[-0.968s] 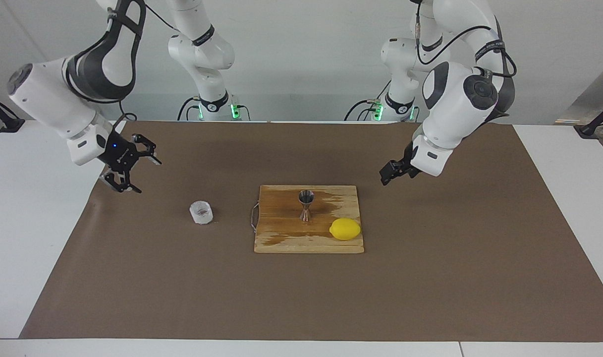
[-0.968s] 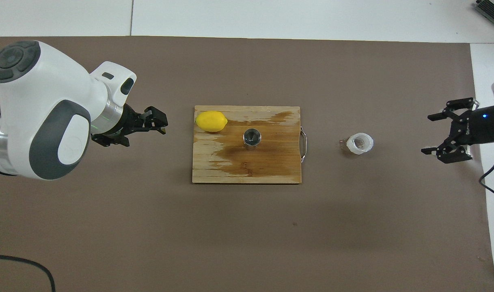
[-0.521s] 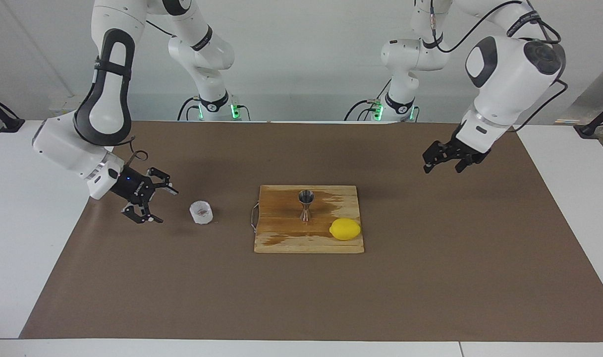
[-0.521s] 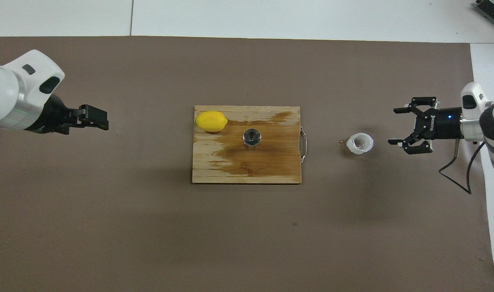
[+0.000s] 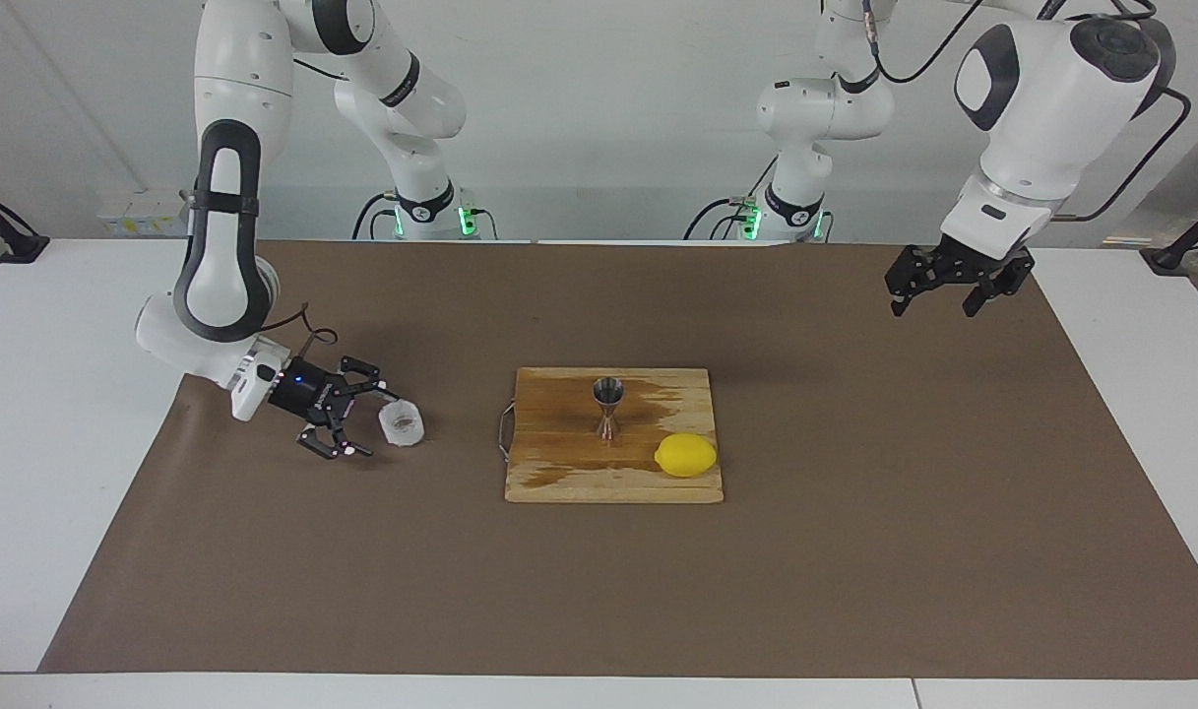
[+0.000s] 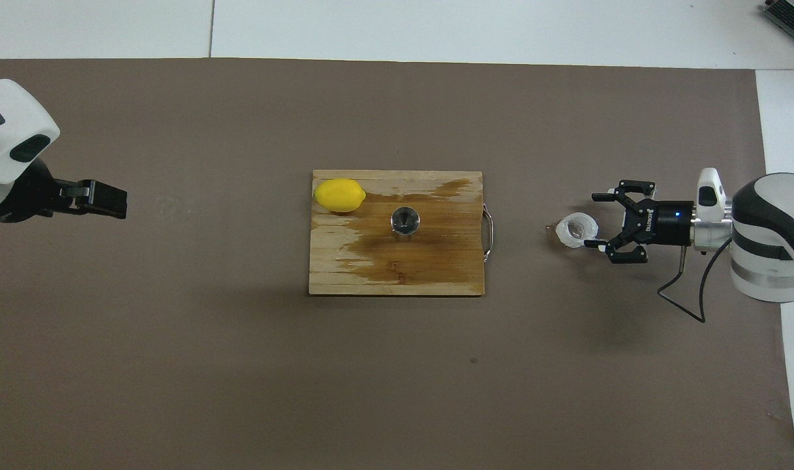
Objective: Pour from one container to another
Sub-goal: 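Close the right gripper around the small white cup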
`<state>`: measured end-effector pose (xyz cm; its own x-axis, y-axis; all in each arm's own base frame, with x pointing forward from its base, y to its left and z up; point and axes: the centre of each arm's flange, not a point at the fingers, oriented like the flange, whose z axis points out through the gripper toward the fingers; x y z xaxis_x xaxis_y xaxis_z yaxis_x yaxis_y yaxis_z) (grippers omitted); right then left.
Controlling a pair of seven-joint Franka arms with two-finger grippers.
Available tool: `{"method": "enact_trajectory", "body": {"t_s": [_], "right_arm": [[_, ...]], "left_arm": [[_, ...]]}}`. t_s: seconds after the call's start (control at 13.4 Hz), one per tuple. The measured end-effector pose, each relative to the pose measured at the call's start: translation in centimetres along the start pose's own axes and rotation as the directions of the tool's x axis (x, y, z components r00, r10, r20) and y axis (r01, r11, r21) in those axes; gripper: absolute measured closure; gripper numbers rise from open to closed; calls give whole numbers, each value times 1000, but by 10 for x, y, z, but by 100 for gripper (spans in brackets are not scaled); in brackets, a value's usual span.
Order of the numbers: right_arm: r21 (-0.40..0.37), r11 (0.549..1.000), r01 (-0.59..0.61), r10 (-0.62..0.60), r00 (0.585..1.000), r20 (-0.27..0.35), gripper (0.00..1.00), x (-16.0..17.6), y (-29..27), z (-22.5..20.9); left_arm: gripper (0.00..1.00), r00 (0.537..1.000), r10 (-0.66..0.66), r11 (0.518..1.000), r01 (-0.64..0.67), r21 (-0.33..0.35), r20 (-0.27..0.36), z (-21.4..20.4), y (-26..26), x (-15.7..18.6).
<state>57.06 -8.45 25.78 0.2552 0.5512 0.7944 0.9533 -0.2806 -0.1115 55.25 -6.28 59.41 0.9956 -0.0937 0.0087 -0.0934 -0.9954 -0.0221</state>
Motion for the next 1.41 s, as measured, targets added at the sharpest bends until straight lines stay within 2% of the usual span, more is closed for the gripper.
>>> {"method": "enact_trajectory", "body": {"t_s": [0.6,0.97,1.19,1.41], "right_arm": [[10,1000,24,-24,1000,-2,0,-2,-5,6],[36,999,15,-14,999,-34,0,-2,-8,1],[47,999,-24,27,998,-54,0,-10,-10,-10],[46,998,-40,41,999,-29,0,-16,-17,2]], "left_arm": [[0,999,37,999,-37,6,19,-30,9,-12],[0,998,47,999,-47,-11,48,-21,12,-8],[0,993,112,994,-112,-15,47,-21,10,-8],[0,990,131,991,-130,-18,47,-21,4,-8]]}}
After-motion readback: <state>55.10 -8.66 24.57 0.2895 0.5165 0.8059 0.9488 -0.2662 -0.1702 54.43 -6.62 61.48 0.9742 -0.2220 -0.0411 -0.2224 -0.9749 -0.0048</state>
